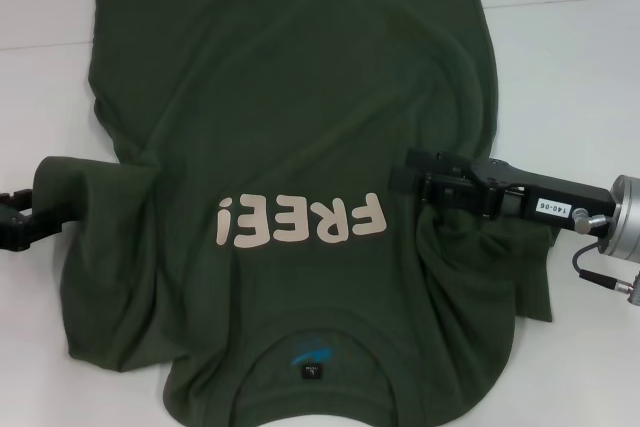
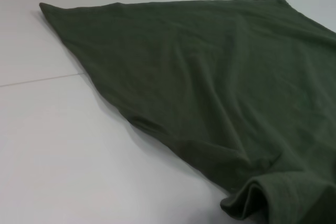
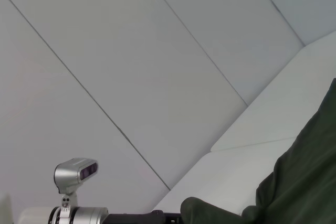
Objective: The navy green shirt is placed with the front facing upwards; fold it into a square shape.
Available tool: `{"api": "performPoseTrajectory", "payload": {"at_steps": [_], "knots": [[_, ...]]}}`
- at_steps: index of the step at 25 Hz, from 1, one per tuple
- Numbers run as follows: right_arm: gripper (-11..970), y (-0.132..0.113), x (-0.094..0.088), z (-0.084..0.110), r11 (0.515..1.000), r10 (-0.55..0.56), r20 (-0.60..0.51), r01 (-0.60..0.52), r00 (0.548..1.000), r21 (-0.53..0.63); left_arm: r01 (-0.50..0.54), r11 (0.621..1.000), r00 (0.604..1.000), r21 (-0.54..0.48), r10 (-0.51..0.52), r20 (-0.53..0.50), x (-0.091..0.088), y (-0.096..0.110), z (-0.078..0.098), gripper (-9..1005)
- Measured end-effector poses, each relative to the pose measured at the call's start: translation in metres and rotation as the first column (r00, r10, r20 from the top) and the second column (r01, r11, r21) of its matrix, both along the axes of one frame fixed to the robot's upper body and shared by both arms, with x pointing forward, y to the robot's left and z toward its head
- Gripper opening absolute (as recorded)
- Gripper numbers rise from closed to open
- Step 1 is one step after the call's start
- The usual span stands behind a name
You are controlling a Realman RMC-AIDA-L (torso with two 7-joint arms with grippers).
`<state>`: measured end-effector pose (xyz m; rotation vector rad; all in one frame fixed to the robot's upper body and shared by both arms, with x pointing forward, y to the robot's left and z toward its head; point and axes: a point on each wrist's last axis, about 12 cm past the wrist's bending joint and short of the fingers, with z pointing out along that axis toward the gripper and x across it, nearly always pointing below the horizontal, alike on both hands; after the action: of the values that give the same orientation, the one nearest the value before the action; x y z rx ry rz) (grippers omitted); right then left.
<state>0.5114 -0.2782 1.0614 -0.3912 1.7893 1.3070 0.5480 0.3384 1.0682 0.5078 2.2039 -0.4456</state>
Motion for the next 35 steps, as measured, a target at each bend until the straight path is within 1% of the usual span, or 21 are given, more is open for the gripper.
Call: {"api": "performPoseTrajectory", "payload": {"at_steps": [6,11,19,25,32,35], "knots": [[912,-0.001,-0.001,0.0,1.0,-0.001,-0.001,0.001,1.0,0.001,-0.001,1.0,1.0,-0.001,0.001,-0.004,0.001,0.0,0.0,544],[912,-0.001,-0.002,-0.001,1.0,-0.001,-0.003,0.001,1.0,0.002,-0.012,1.0,1.0,-0.002,0.012,-0.007,0.001,0.004,0.001,301],[912,0.0,-0.002,-0.001,1.0,0.0,-0.002,0.0,1.0,0.004,-0.014,1.0,1.0,-0.012,0.014,-0.009,-0.004,0.009,0.004,79],[911,0.001,-0.002,-0.001,1.0,0.001,0.0,-0.001,1.0,0.006,0.004,1.0,1.0,-0.026,-0.005,-0.015,-0.007,0.011,0.006,-1],[912,0.001,-0.002,-0.001,1.0,0.002,0.002,-0.002,1.0,0.007,0.004,0.999,1.0,-0.039,-0.004,-0.017,-0.009,0.014,0.008,13],[904,0.001,-0.002,-0.001,1.0,0.002,0.001,-0.002,1.0,0.007,0.012,0.998,1.0,-0.055,-0.013,-0.015,-0.011,0.016,0.012,19]]}}
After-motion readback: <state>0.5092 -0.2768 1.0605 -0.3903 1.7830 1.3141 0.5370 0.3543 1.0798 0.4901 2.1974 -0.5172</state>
